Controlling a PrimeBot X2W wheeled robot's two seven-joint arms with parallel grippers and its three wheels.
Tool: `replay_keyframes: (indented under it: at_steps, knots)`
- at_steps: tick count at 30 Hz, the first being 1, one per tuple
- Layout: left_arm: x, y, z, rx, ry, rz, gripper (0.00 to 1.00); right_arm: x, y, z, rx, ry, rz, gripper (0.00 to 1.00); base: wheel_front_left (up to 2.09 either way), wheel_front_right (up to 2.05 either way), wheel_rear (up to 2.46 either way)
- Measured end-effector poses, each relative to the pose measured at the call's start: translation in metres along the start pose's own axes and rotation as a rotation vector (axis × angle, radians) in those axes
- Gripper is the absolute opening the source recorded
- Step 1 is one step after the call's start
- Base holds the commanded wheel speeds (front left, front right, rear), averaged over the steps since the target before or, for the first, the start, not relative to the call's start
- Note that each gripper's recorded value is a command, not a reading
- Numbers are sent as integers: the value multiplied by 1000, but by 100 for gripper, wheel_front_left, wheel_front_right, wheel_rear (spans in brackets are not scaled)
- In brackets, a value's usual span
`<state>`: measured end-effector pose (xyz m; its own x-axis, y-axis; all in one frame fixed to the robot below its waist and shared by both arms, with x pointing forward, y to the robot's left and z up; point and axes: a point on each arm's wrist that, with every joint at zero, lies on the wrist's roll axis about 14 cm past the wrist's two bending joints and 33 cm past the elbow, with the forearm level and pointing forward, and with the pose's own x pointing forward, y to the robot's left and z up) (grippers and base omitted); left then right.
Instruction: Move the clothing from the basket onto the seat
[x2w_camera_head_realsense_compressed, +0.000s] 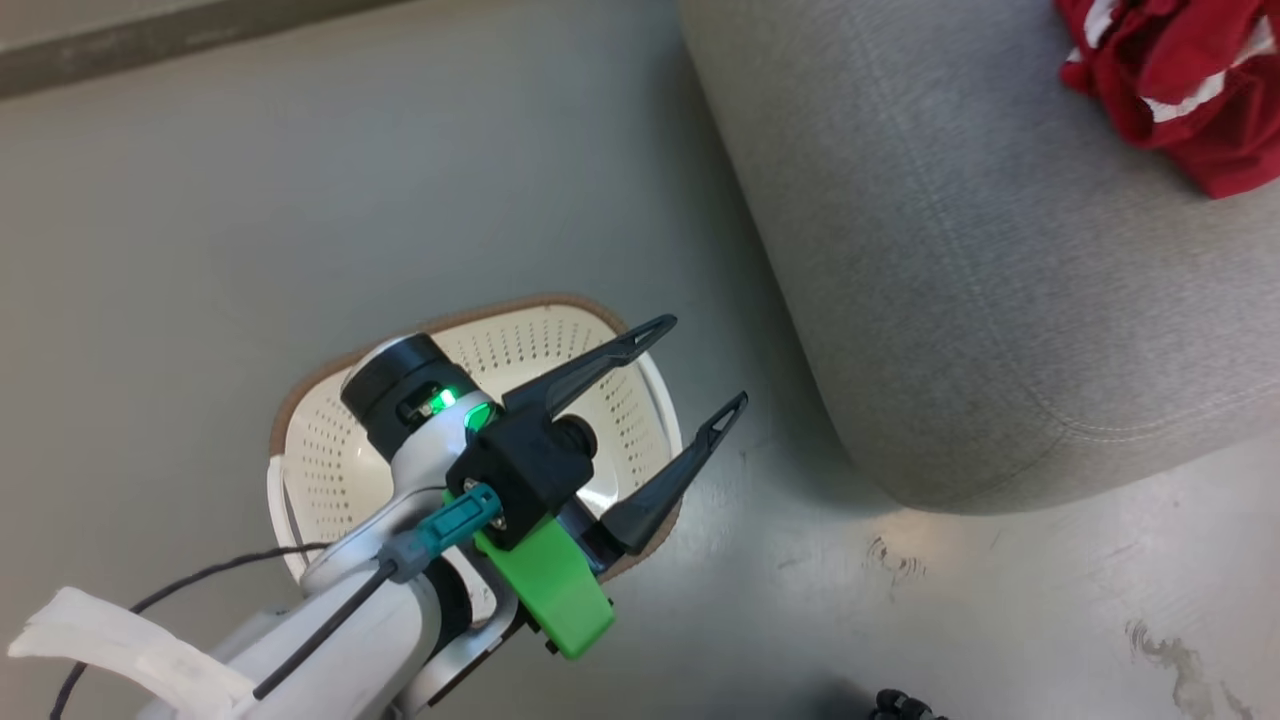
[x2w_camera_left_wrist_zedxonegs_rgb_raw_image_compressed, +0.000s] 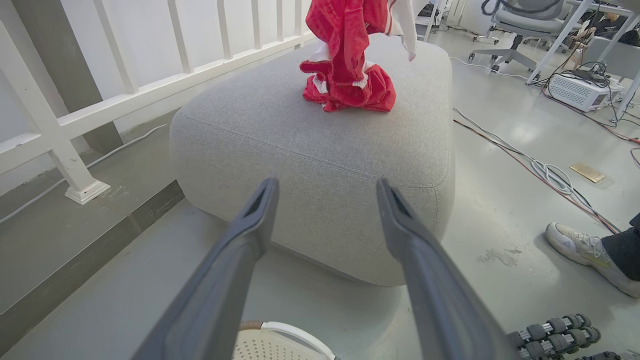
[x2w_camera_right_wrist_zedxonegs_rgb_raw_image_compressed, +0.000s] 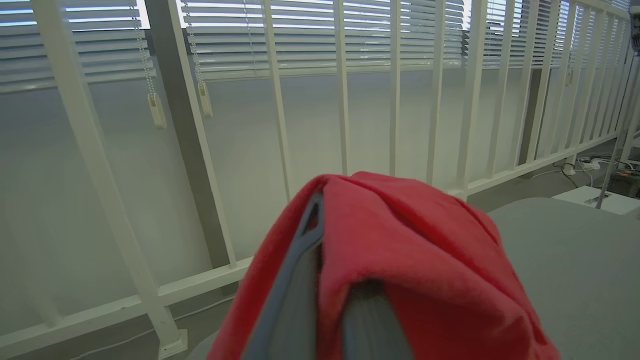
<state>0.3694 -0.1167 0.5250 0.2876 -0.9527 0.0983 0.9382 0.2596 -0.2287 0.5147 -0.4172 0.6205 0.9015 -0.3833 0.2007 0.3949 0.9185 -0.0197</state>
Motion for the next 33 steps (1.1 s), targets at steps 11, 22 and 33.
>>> replay_keyframes:
  at_steps: [11,22,33]
  knots:
    - [-9,32,-23,3,41,48,100,-26,21,-132,32,294,-24,0,0,0,0]
    - [-10,36,-25,25,49,60,100,-49,11,-161,49,378,-81,0,0,0,0]
    - [-10,31,-3,76,-3,74,100,-68,4,-157,59,414,-75,100,0,0,0]
